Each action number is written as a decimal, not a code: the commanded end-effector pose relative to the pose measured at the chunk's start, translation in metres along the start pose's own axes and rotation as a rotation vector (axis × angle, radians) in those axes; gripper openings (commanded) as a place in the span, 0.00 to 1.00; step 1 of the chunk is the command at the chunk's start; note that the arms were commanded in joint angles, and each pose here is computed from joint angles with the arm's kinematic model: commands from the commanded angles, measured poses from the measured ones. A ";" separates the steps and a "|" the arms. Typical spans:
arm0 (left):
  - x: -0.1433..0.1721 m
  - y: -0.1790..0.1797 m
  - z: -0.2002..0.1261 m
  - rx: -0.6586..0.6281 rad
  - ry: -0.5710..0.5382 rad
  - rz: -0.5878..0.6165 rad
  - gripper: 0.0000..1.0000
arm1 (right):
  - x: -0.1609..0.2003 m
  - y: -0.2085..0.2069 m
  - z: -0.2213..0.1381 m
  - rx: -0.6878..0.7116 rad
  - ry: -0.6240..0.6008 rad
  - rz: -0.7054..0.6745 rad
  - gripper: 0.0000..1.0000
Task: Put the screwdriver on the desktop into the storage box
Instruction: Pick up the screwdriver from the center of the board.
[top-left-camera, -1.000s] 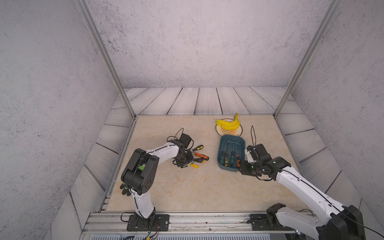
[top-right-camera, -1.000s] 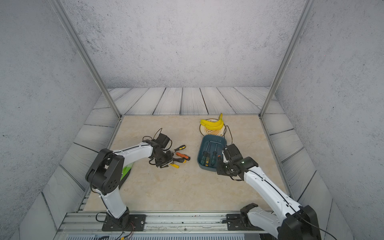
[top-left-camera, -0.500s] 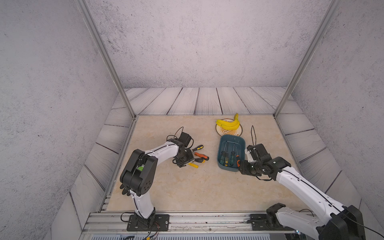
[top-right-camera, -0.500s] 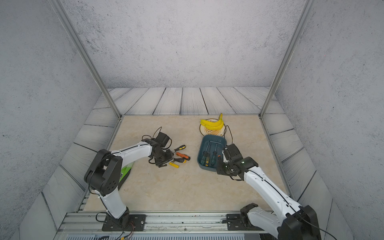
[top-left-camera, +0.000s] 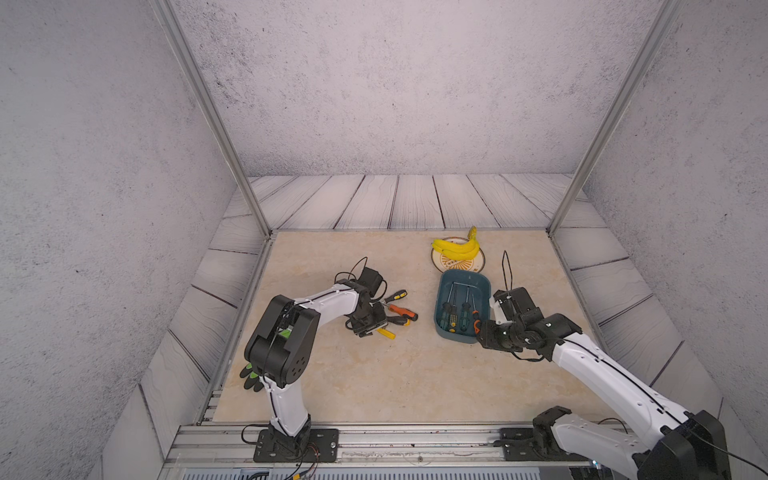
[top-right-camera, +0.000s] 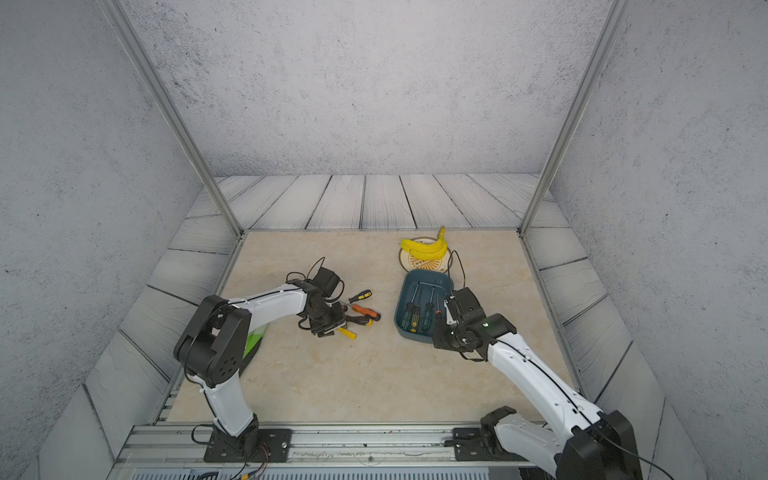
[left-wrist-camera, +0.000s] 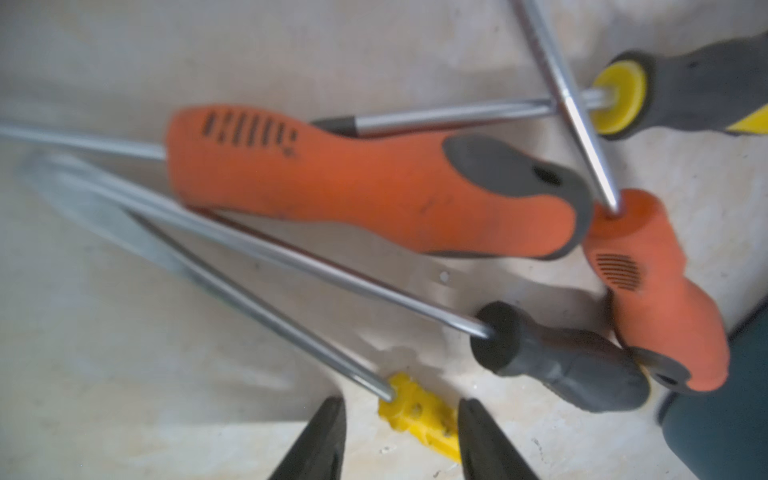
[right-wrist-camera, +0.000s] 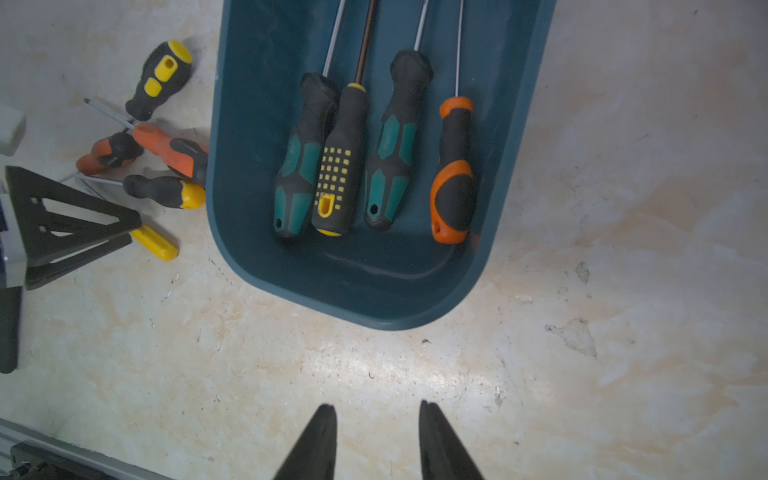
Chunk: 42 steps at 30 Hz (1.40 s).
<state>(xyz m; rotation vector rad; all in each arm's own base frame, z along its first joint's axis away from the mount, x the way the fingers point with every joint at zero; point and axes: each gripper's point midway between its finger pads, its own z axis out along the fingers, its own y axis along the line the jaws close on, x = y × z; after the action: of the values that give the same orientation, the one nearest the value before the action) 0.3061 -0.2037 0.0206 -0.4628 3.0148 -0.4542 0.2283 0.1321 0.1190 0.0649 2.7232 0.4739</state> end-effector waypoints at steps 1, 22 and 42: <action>0.008 0.012 0.001 -0.026 0.020 -0.004 0.47 | 0.002 0.001 -0.002 -0.008 -0.003 0.001 0.38; 0.029 0.030 0.002 -0.032 0.050 -0.033 0.17 | 0.002 0.001 0.000 -0.005 -0.002 0.003 0.38; 0.041 0.020 -0.063 0.124 -0.080 0.000 0.00 | 0.005 0.073 -0.010 -0.231 0.014 -0.245 0.43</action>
<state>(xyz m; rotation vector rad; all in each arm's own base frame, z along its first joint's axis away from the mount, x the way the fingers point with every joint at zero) 0.2585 -0.1838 0.0649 -0.4779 2.9121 -0.5994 0.2164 0.1714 0.1284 -0.1918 2.7093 0.6120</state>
